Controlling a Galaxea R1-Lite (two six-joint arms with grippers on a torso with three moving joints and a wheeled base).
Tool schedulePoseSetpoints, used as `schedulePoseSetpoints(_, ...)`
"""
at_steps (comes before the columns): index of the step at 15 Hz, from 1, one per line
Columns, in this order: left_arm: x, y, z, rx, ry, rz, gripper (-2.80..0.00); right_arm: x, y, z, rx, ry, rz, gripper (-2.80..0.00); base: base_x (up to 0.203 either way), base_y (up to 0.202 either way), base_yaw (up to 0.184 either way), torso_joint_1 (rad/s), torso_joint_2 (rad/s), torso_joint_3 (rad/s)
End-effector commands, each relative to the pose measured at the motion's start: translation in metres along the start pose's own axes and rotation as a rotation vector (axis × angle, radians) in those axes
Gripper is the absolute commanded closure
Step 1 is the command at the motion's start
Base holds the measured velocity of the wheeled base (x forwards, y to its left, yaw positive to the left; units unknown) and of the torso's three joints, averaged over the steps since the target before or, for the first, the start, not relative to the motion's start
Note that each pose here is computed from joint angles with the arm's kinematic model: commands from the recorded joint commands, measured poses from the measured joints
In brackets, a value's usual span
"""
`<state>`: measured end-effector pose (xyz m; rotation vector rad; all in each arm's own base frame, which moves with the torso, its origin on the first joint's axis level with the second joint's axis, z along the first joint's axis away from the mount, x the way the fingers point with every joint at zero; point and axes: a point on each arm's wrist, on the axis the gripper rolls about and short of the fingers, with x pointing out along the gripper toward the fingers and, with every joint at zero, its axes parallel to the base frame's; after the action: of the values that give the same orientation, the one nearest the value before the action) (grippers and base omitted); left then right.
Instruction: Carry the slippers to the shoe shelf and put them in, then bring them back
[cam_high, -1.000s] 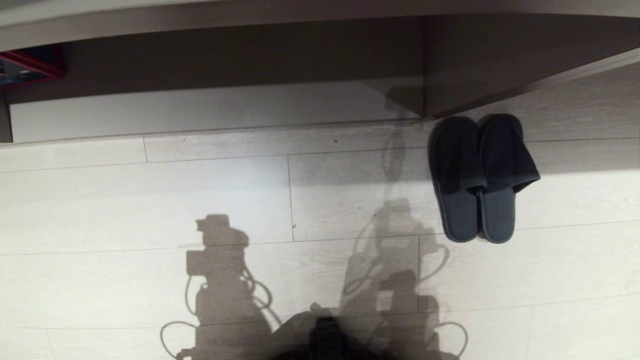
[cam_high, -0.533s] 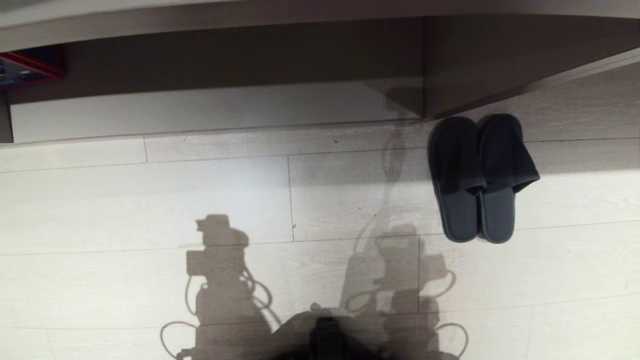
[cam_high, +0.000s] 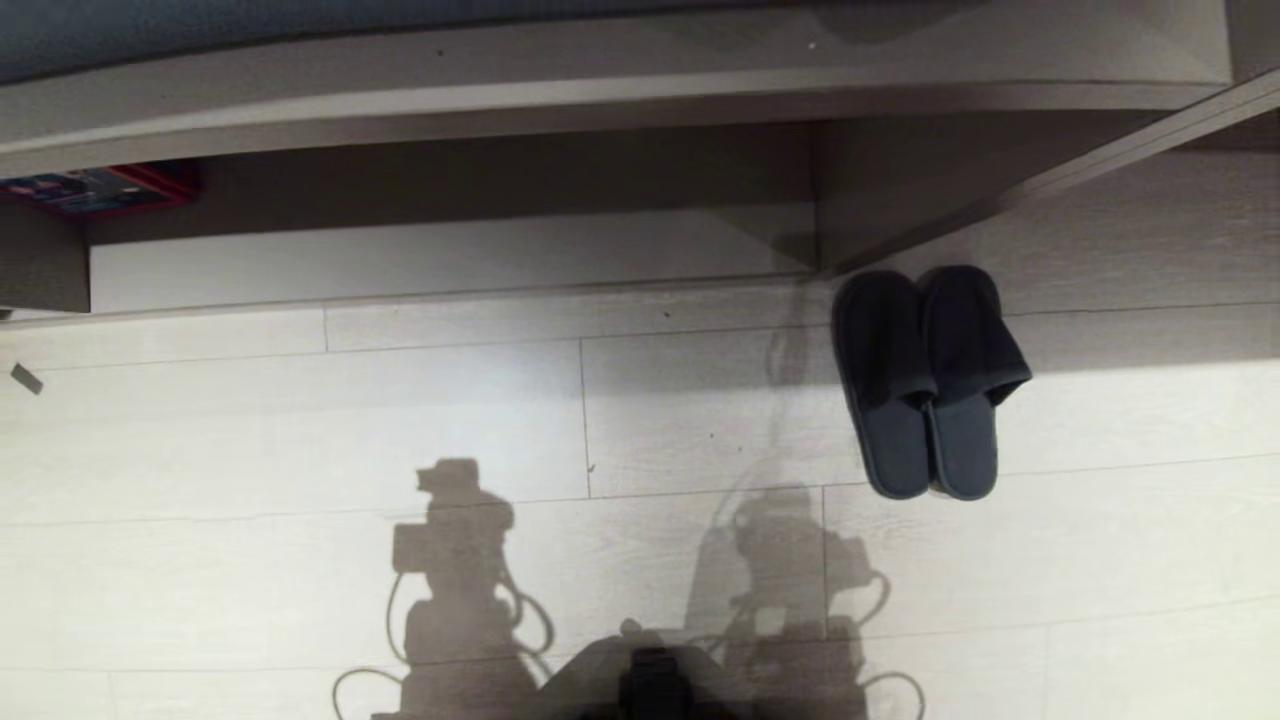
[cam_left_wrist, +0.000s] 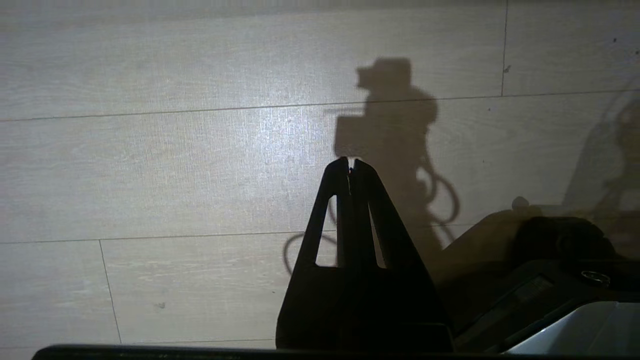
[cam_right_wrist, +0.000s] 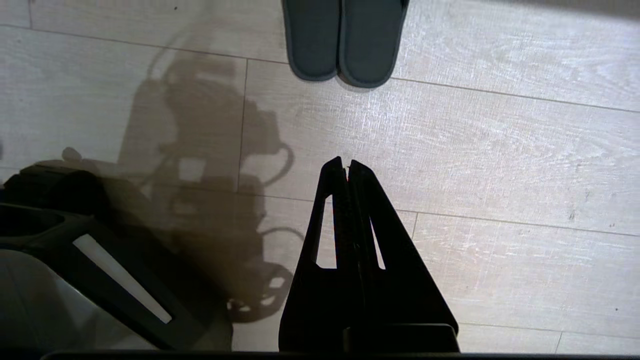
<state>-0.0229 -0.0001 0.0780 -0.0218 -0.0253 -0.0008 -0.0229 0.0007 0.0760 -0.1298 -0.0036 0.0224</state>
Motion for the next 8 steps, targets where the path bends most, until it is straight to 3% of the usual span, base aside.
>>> schedulePoseSetpoints(1,0.0006,0.0000,-0.0020,0.000,0.007,0.001,0.00,0.0001,0.0000,-0.0001,-0.002,0.002,0.002,0.00,0.000,0.000,0.000,0.002,0.00,0.203)
schedulePoseSetpoints(8,0.0005,0.0000,-0.0020,-0.001,0.005,0.001,0.00,0.0002,0.0000,-0.0002,0.019,0.000,0.002,0.00,0.000,0.000,0.000,0.002,0.00,0.203)
